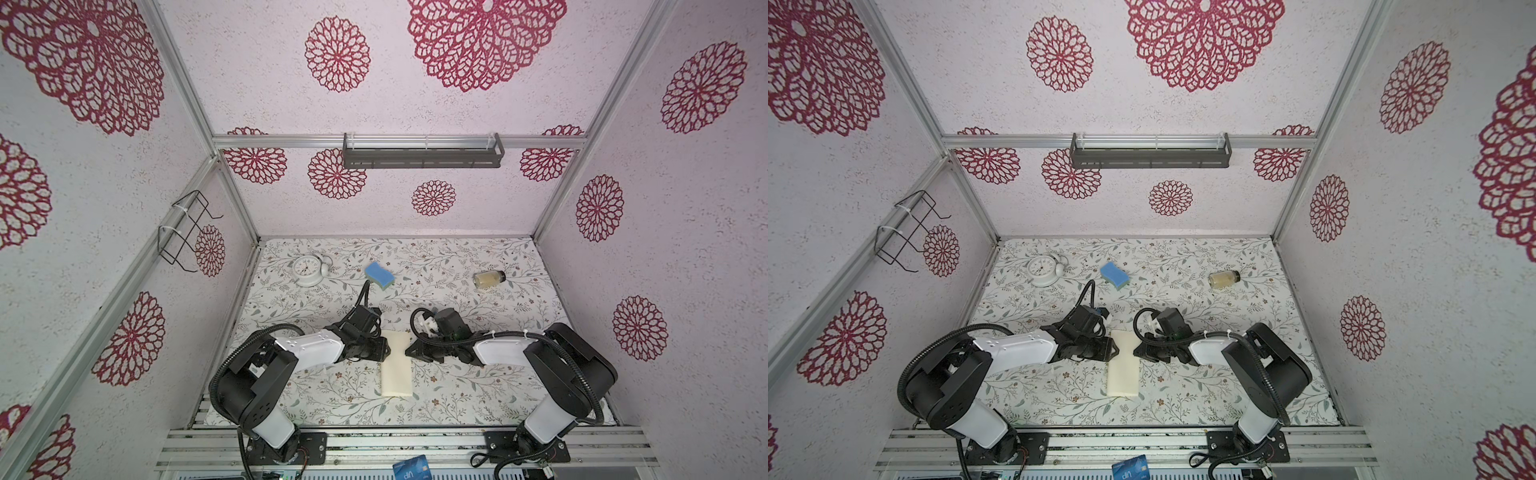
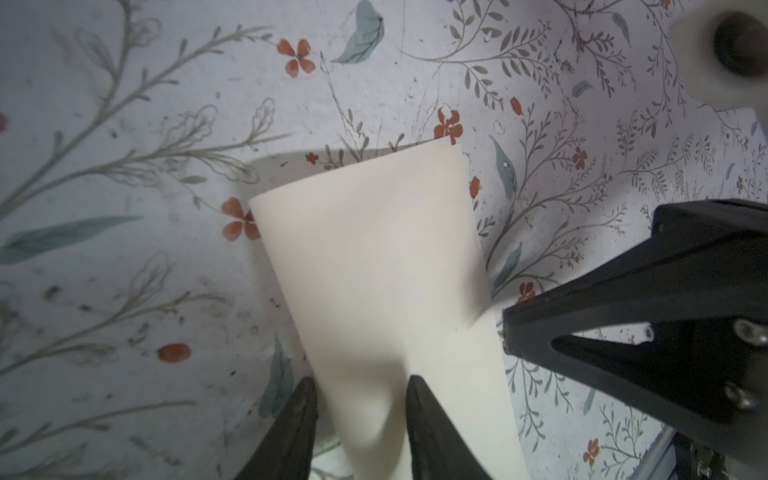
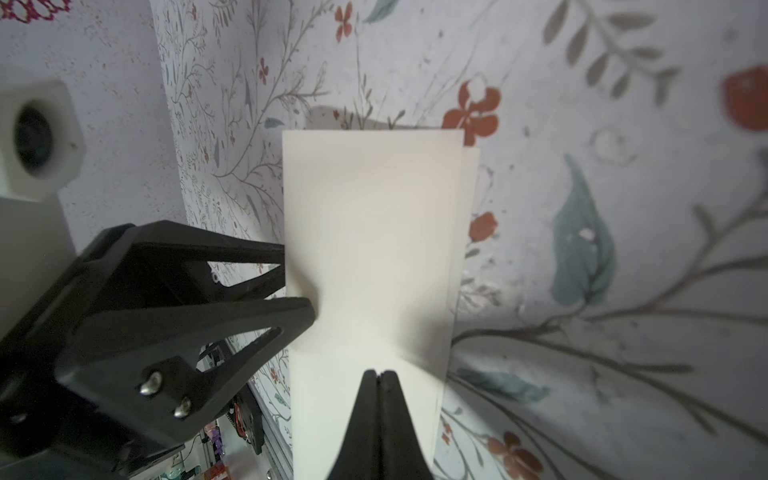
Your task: Fold a paper plane with a square sheet of paper (fold left side to right side)
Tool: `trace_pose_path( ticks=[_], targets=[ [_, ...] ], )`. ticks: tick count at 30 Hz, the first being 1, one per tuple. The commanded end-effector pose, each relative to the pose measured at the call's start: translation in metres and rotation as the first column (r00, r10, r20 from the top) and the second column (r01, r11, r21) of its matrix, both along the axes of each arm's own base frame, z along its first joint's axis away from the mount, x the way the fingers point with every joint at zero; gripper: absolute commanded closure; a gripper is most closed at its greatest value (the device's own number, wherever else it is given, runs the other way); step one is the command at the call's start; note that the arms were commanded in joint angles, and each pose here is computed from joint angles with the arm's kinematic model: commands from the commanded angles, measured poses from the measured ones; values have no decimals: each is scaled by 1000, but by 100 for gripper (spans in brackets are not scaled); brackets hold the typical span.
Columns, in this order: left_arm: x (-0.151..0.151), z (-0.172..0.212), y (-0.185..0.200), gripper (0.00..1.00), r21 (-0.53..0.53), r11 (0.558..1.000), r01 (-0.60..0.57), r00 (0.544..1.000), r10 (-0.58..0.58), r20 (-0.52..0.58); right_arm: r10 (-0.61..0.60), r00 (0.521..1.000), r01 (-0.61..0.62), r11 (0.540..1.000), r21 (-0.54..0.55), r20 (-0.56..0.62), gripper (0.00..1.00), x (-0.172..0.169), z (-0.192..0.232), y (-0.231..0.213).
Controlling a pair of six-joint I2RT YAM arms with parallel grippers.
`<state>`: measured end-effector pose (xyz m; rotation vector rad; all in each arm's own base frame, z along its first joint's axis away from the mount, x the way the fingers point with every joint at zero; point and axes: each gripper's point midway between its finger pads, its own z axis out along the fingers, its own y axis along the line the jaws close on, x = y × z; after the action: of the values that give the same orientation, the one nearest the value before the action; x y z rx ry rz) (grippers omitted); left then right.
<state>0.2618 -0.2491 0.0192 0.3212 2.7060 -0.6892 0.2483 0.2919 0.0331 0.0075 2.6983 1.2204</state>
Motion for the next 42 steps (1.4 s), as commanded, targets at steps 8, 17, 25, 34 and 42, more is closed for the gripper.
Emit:
trace_pose_path(
  ticks=[8, 17, 25, 34, 42],
  targets=[
    [0, -6, 1, 59, 25, 1000, 13, 1000, -13, -1, -49, 998, 48, 998, -35, -29, 100, -1, -21, 3],
    [28, 51, 5, 53, -50, 998, -38, 994, 43, 99, -101, 994, 96, 990, -99, -49, 100, -9, -39, -15],
    [4, 70, -12, 87, -243, 970, -9, 996, 30, 83, -121, 991, 115, 988, -101, -55, 100, -11, -44, -18],
    [-19, 42, -21, 100, -296, 955, 22, 1000, -18, 16, -129, 989, 122, 988, -99, -76, 100, -15, -53, -18],
    [-21, 3, 2, 100, -180, 981, -76, 997, 69, -44, -132, 988, 122, 986, -109, -82, 100, -18, -58, -21]
  ],
)
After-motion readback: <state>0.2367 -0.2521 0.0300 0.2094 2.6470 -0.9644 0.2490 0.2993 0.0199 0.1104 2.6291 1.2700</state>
